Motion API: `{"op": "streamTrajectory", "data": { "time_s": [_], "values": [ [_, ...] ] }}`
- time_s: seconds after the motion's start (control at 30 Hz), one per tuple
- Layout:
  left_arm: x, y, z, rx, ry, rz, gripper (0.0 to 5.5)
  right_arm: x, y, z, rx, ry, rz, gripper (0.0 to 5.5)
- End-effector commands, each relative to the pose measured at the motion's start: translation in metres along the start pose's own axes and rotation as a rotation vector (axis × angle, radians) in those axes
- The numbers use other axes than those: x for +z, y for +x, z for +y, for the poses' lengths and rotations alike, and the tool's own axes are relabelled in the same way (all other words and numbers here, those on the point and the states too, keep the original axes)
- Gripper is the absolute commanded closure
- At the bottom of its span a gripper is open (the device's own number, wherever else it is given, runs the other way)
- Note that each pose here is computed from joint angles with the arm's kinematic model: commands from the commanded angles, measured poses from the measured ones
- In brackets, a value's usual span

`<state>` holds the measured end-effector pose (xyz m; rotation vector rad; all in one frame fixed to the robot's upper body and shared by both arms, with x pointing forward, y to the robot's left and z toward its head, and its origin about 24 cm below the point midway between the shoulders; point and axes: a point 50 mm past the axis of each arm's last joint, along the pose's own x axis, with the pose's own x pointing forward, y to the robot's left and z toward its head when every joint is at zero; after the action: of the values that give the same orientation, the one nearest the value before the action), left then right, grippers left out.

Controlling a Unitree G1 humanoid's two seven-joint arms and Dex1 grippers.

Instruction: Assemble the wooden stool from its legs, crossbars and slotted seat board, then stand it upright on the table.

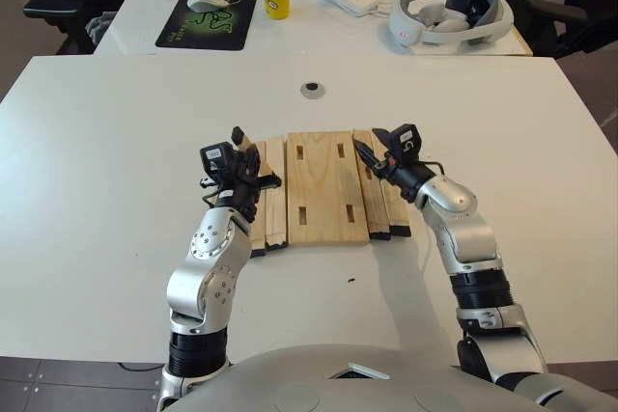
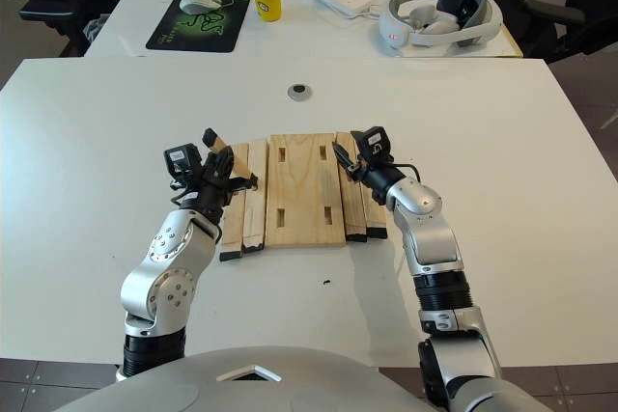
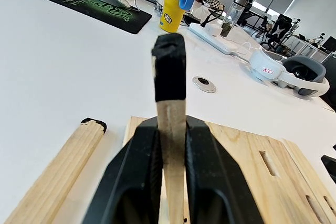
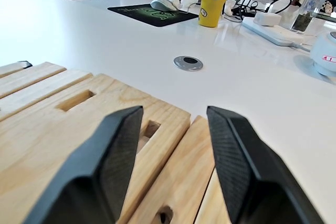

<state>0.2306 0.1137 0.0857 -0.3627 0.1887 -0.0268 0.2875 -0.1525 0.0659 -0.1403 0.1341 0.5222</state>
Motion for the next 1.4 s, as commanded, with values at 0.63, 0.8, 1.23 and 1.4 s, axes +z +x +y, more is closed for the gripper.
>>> {"op": "streamTrajectory", "data": {
  "time_s": [0.63,0.8,1.23,1.4],
  "values": [
    [-0.051,-0.004,-0.001,-0.127,0.392,0.171,5.07,-0.002,-0.009,0.008,-0.045,-0.02,0.001,3.25],
    [-0.056,-0.013,0.007,-0.188,0.457,0.191,5.07,-0.005,-0.014,0.012,-0.068,-0.012,0.003,3.25],
    [-0.055,-0.01,0.015,-0.253,0.424,0.171,5.07,-0.027,-0.019,0.024,-0.022,-0.021,0.129,3.25],
    [-0.051,-0.005,0.014,-0.256,0.406,0.154,5.07,-0.049,-0.023,0.03,0.031,-0.009,0.275,3.25]
  ]
}}
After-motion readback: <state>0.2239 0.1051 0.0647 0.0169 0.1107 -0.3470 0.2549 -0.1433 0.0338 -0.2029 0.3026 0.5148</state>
